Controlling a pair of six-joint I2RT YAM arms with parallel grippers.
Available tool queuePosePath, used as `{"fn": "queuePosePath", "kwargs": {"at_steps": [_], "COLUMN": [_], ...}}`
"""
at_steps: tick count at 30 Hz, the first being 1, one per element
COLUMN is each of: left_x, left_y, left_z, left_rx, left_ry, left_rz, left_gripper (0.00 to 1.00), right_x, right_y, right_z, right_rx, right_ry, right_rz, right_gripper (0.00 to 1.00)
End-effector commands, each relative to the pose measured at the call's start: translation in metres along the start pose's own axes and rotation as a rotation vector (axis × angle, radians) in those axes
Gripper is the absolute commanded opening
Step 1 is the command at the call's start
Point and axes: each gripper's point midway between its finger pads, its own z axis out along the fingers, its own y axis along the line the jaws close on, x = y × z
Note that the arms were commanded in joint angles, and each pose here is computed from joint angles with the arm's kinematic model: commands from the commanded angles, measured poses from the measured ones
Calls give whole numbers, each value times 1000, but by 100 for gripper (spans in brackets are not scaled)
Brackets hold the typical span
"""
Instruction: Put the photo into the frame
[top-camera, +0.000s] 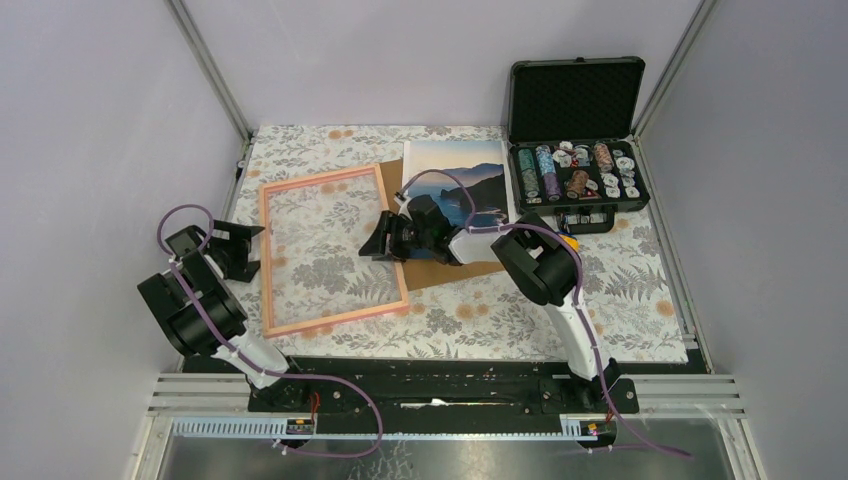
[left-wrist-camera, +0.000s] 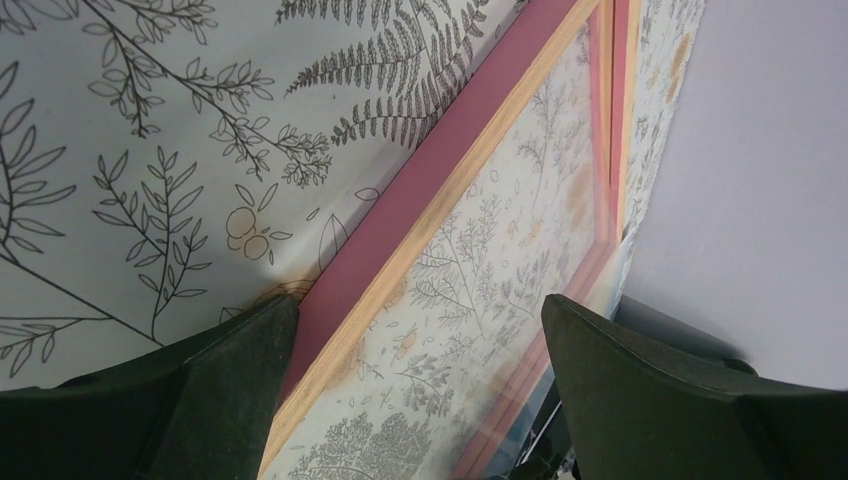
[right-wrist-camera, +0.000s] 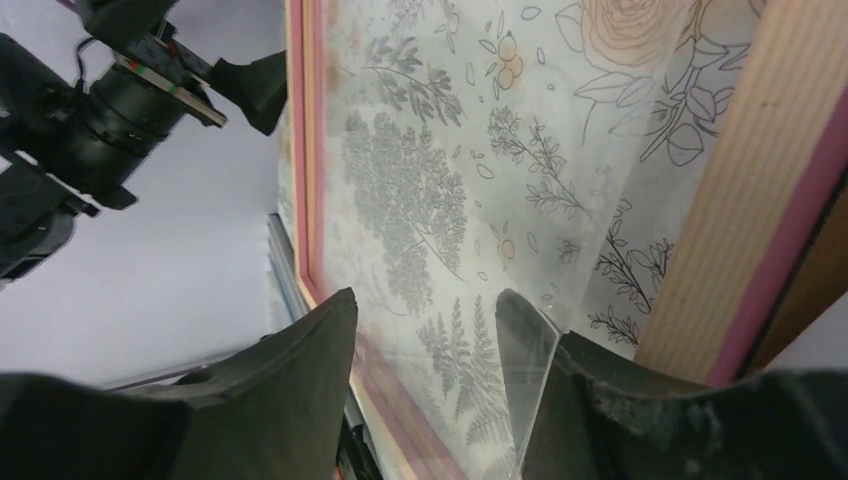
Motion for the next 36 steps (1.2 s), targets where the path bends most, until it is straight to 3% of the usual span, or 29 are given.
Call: {"fn": "queuePosePath", "kwargs": {"at_steps": [1, 13, 24, 36], "left_x": [22, 10, -10, 16], "left_y": [28, 1, -55, -103], "left_z": [-5, -20, -61, -76], "left_rx": [-119, -124, -52, 90], "left_ry": [49, -12, -185, -160], "left_rz": [-19, 85, 246, 357], "left_gripper": [99, 99, 99, 99], "right_x": [-17, -33, -34, -38], "right_y": [22, 8, -2, 3], "right_z": [-7, -4, -14, -44], "right_rx": [56, 230, 415, 603], "right_ry": [-26, -2, 17, 5], "right_rz": [-138, -276, -345, -424], "right_gripper": [62, 75, 84, 87]}}
